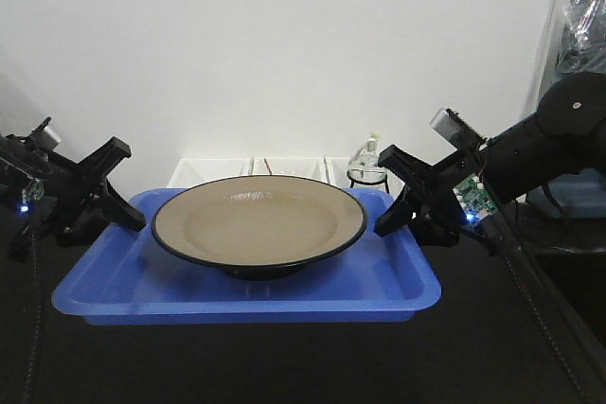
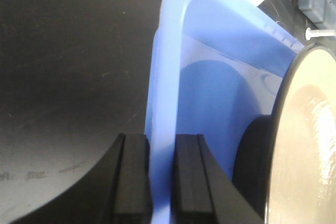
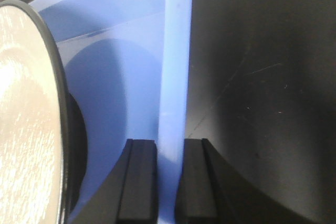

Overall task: Place disk in tray to left cabinet
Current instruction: 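Hold the lifted tray steady with both grippers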

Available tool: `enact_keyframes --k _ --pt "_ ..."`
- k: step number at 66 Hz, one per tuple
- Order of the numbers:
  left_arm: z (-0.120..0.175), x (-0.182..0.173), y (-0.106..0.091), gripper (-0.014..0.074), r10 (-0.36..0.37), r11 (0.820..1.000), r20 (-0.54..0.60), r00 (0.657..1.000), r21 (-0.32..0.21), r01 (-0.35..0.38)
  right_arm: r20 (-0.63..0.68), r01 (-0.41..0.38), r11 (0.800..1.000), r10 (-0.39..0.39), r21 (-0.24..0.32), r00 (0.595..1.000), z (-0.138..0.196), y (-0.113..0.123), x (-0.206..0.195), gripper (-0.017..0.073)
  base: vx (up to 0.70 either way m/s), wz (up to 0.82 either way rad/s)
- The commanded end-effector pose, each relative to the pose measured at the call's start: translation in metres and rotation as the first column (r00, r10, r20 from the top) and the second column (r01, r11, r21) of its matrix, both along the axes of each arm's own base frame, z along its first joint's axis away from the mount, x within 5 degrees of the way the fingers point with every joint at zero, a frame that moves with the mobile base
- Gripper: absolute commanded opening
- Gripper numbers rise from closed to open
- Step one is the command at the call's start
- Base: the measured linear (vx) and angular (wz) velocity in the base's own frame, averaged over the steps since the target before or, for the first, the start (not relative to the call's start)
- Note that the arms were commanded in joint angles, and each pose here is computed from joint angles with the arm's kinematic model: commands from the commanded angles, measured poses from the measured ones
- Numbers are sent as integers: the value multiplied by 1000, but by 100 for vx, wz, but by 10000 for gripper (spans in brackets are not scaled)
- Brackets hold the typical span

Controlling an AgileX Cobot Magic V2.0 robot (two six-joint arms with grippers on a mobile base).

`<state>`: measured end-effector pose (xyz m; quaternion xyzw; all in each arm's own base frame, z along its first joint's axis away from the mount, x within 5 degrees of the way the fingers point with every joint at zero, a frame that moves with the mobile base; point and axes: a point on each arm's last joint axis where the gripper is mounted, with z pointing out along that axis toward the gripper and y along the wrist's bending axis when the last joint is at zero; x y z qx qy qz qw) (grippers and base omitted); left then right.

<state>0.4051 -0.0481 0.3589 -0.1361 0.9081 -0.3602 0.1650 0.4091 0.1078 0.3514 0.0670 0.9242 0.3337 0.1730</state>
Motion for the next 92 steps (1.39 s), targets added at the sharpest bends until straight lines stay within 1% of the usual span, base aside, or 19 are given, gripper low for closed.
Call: enact_keyframes --k 1,8,28,92 --pt "46 -22 -21 0 -42 984 75 996 -171 54 133 -33 987 11 158 991 47 14 -16 -4 0 0" --pt "45 -22 -20 0 -41 987 74 996 -154 52 128 -38 987 18 156 992 47 14 -17 -4 0 0" --pt "45 -22 -20 0 -40 986 74 996 -157 52 104 -58 988 43 146 994 45 15 -20 -4 0 0" --pt "45 -22 -20 0 -40 986 74 996 -157 52 104 -58 988 43 146 994 45 15 -20 -4 -1 1"
